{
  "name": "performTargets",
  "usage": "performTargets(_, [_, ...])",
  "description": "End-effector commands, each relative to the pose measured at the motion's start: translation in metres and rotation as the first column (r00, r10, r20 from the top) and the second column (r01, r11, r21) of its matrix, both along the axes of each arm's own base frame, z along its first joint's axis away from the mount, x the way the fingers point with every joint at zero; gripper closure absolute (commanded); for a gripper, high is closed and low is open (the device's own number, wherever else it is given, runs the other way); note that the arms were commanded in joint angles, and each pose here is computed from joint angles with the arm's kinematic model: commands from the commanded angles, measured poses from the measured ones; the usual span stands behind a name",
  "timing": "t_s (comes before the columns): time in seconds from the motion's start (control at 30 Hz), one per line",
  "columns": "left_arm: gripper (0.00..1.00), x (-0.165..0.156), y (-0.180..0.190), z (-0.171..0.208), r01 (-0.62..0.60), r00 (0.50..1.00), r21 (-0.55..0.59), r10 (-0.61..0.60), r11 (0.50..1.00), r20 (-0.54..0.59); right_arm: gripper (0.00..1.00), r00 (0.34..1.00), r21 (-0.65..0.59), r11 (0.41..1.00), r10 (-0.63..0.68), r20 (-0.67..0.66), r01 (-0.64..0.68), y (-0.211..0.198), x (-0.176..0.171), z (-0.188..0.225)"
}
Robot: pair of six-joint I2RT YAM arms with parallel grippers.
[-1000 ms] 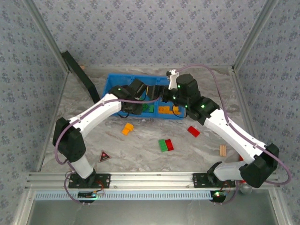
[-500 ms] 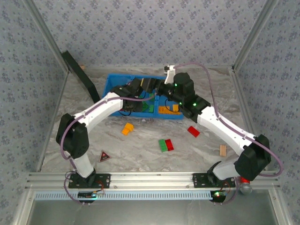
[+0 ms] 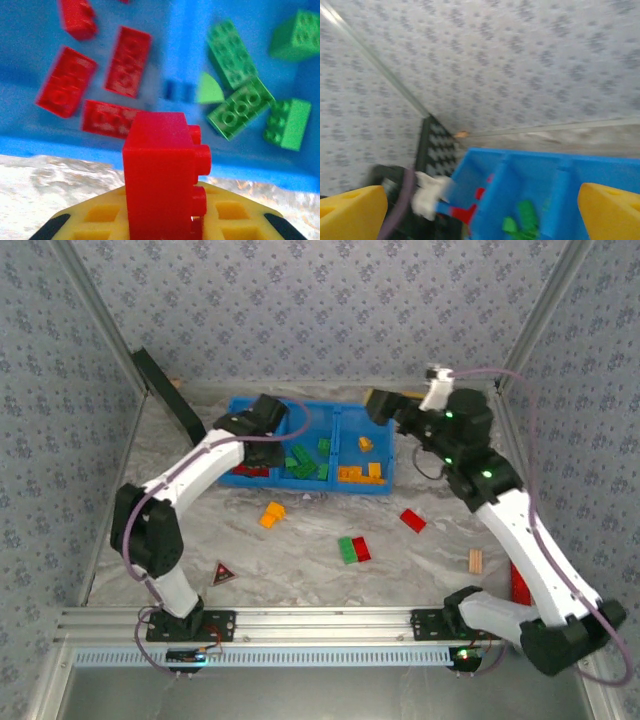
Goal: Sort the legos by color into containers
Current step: Place the lego on the lego.
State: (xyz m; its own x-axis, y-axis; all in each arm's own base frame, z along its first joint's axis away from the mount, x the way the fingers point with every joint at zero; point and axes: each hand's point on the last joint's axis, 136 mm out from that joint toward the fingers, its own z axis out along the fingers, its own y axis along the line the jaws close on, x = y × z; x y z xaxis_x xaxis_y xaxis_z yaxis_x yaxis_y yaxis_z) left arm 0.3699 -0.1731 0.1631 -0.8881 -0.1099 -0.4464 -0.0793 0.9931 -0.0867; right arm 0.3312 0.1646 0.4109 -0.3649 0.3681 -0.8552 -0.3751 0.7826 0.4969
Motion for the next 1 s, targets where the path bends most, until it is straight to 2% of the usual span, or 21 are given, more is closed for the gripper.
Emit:
performTargets(0.0, [0.93, 0.011, 0.019, 0.037, -0.016, 0.997, -0.019, 0.017, 1.000, 0.078, 0.02, 0.972, -0.166, 0.986, -0.010, -0.234, -0.030, -0.022, -0.028, -0.080])
performTargets(0.2, [0.94, 0.036, 0.034, 0.019, -0.058, 0.997, -0.025, 0.059, 0.998, 0.054, 0.13, 0.887, -0.190, 0.956, 0.119, -0.446, -0.224, -0.002, -0.062, -0.175])
performTargets(0.37, [0.94, 0.059, 0.041, -0.011, -0.091, 0.996, -0.028, 0.091, 0.995, 0.003, 0.13, 0.812, -0.298, 0.879, 0.153, -0.563, -0.372, 0.023, -0.088, -0.234])
performTargets(0.57, [0.92, 0.080, 0.036, -0.045, -0.095, 0.994, -0.018, 0.094, 0.995, -0.062, 0.13, 0.739, -0.374, 0.788, 0.146, -0.658, -0.489, 0.054, -0.109, -0.282])
performTargets(0.73, [0.84, 0.090, 0.031, -0.063, -0.094, 0.991, -0.017, 0.092, 0.995, -0.095, 0.14, 0.712, -0.436, 0.695, 0.155, -0.685, -0.571, 0.081, -0.120, -0.308])
performTargets(0.83, [0.78, 0.090, 0.030, -0.068, -0.093, 0.990, -0.015, 0.091, 0.996, -0.106, 0.14, 0.698, -0.441, 0.663, 0.176, -0.694, -0.605, 0.095, -0.121, -0.317])
performTargets(0.97, [0.58, 0.090, 0.033, -0.067, -0.095, 0.990, -0.006, 0.093, 0.996, -0.105, 0.14, 0.669, -0.443, 0.620, 0.186, -0.719, -0.648, 0.107, -0.125, -0.331])
